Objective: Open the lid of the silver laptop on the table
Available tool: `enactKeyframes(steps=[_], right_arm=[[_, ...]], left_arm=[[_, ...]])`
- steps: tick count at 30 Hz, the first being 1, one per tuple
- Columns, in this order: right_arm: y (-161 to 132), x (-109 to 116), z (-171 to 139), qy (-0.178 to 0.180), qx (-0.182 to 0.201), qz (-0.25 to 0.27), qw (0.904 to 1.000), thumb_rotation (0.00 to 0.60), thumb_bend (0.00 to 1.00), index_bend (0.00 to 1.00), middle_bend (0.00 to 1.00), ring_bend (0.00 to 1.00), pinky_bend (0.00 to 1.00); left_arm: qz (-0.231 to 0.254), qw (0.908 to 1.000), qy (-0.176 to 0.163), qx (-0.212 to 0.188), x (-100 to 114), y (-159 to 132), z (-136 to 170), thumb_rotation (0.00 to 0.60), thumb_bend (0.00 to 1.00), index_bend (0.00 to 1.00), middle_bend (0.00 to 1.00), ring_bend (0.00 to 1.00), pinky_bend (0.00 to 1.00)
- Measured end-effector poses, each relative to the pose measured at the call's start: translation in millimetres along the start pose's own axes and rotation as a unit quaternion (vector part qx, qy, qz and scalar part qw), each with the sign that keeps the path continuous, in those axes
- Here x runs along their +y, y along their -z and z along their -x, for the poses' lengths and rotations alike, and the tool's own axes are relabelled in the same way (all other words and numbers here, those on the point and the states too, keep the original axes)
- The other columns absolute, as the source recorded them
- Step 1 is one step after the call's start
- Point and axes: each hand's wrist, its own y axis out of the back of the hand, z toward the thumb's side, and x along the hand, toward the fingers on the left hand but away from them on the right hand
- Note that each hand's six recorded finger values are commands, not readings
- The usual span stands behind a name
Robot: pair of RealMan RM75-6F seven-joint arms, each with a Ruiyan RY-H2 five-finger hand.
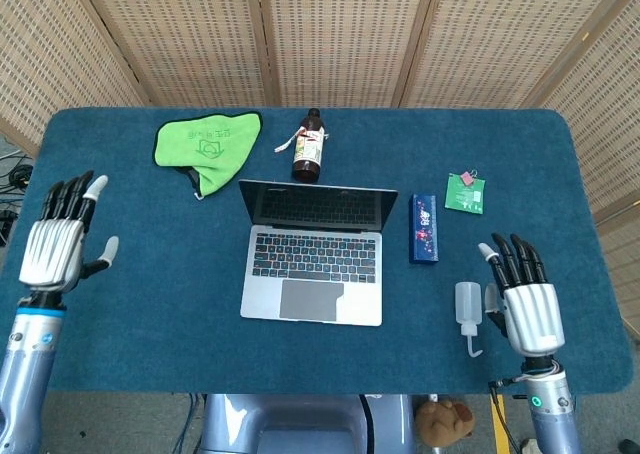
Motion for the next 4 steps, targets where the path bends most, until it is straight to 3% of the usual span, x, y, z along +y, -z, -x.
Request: enactKeyframes(steps=[4], right_arm=[[-2.2, 9.7, -17.5, -0.013, -0.017, 0.025, 0.9995, 0.600, 0.00, 0.03, 0.00, 0.00, 0.00]], left_arm=[[-0.008, 0.9997, 0.008, 0.024, -12.0, 20.7, 37.0, 0.600, 0.35, 0.00, 0.00, 0.00, 0.00]])
